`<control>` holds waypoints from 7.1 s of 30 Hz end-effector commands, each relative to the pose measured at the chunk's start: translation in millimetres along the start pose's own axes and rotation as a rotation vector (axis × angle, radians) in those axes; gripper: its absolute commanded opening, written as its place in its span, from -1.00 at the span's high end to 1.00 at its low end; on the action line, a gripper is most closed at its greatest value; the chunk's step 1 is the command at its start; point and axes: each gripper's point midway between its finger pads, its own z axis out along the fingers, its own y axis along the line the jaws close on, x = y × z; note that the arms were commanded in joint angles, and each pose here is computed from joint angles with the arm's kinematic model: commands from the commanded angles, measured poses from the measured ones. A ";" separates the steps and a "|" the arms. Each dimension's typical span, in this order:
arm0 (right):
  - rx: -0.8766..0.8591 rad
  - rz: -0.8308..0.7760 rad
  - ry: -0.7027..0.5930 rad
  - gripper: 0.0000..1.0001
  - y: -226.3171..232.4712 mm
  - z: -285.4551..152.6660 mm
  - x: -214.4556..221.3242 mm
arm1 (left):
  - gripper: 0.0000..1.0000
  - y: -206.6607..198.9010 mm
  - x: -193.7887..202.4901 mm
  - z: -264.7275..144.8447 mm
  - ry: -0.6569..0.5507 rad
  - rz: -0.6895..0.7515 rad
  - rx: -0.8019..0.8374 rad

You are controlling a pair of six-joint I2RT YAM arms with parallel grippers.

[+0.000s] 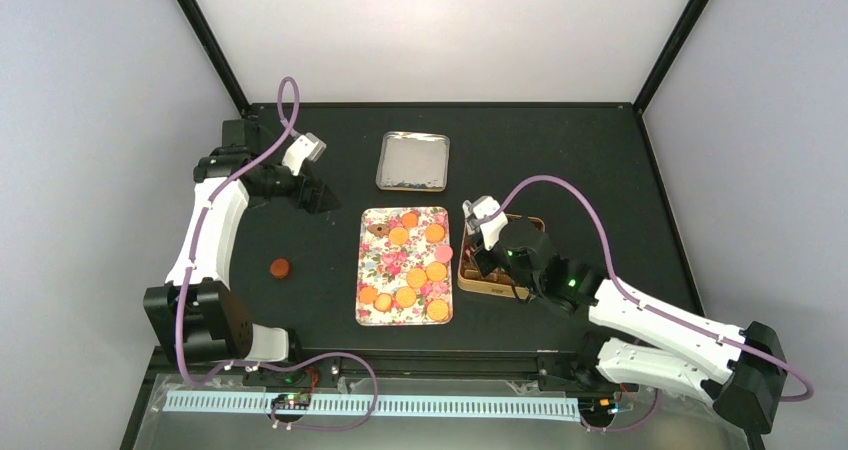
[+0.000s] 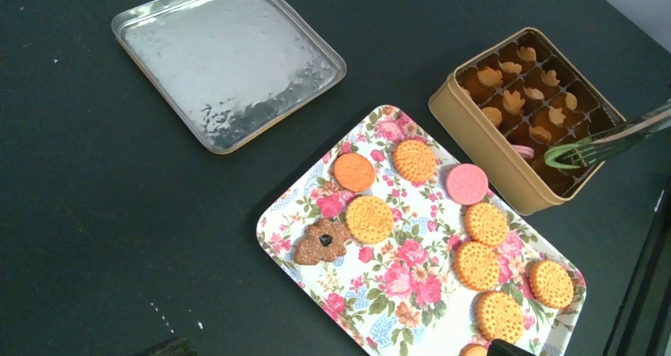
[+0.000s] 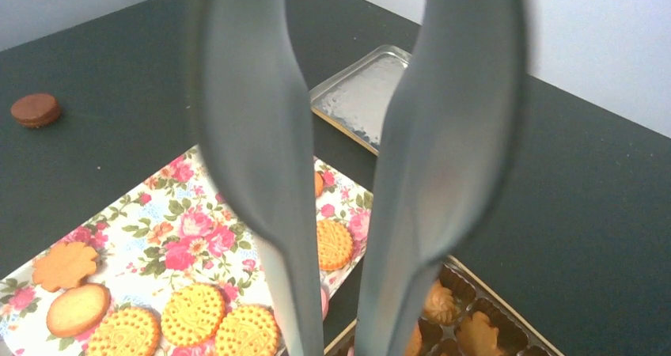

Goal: Pack the cookies
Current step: Place the fake cookies in the empty pocket of the box, then pick up the fake cookies from the plate, then place the fake cookies in the empty pocket of the box.

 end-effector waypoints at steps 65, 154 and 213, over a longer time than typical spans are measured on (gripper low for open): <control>-0.049 0.013 -0.072 0.81 8.4 1.4 -27.6 | -0.98 -0.5 -5.6 -2.6 -0.028 0.021 0.007; -0.469 -0.119 -0.018 0.75 197.4 75.7 -3.5 | -0.97 2.8 -0.9 -16.4 0.011 0.011 -0.029; 0.165 0.096 -0.083 0.33 -28.4 -35.5 -10.4 | -0.97 5.4 -4.9 -8.1 -0.021 -0.009 0.010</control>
